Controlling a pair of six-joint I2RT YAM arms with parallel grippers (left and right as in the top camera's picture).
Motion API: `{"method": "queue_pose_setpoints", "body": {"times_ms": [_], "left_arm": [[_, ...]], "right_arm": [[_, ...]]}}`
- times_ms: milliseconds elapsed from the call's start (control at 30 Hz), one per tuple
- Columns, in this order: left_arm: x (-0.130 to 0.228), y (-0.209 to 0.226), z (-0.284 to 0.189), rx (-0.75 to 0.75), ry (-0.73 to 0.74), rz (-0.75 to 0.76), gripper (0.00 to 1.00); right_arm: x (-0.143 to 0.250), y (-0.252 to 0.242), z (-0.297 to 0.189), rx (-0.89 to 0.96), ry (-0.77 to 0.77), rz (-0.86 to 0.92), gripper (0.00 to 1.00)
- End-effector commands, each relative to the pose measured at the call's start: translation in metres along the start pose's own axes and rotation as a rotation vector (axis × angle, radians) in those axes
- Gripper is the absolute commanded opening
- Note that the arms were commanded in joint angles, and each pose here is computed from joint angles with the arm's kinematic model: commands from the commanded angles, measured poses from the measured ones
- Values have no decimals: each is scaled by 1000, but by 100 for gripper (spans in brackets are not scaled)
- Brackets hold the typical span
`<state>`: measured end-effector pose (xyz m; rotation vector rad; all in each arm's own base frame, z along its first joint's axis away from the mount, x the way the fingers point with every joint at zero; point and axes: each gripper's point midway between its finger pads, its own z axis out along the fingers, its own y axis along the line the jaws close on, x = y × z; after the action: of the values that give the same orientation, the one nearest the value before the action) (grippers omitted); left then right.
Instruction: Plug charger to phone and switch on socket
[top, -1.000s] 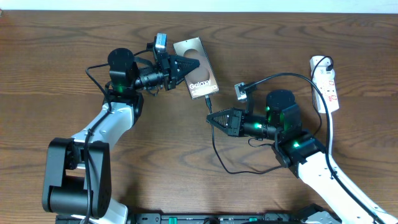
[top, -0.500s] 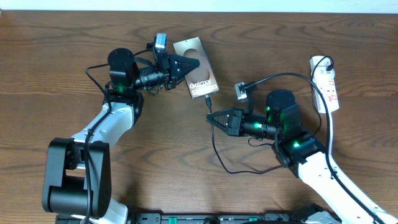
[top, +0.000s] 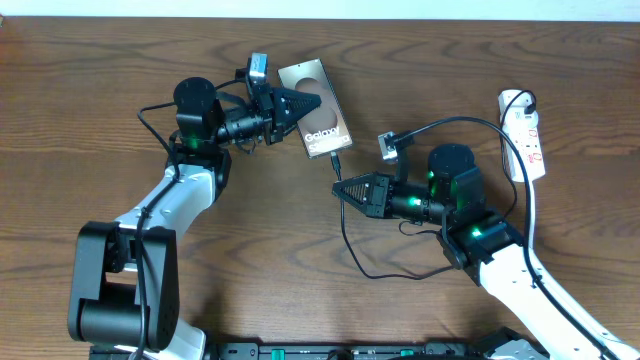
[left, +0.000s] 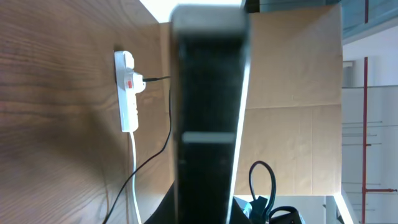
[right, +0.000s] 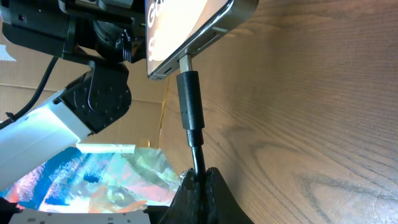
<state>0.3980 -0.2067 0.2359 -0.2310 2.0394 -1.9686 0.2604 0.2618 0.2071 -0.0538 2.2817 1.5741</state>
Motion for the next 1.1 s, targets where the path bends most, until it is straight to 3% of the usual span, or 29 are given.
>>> {"method": "queue_pose_setpoints", "body": {"times_ms": [0, 1067], "left_arm": [[-2, -10, 1, 15, -6, 30, 7], [8, -11, 9, 20, 27, 66, 7]], "right_arm": [[0, 0, 1, 2, -2, 10, 1], [2, 0, 3, 3, -1, 15, 1]]}}
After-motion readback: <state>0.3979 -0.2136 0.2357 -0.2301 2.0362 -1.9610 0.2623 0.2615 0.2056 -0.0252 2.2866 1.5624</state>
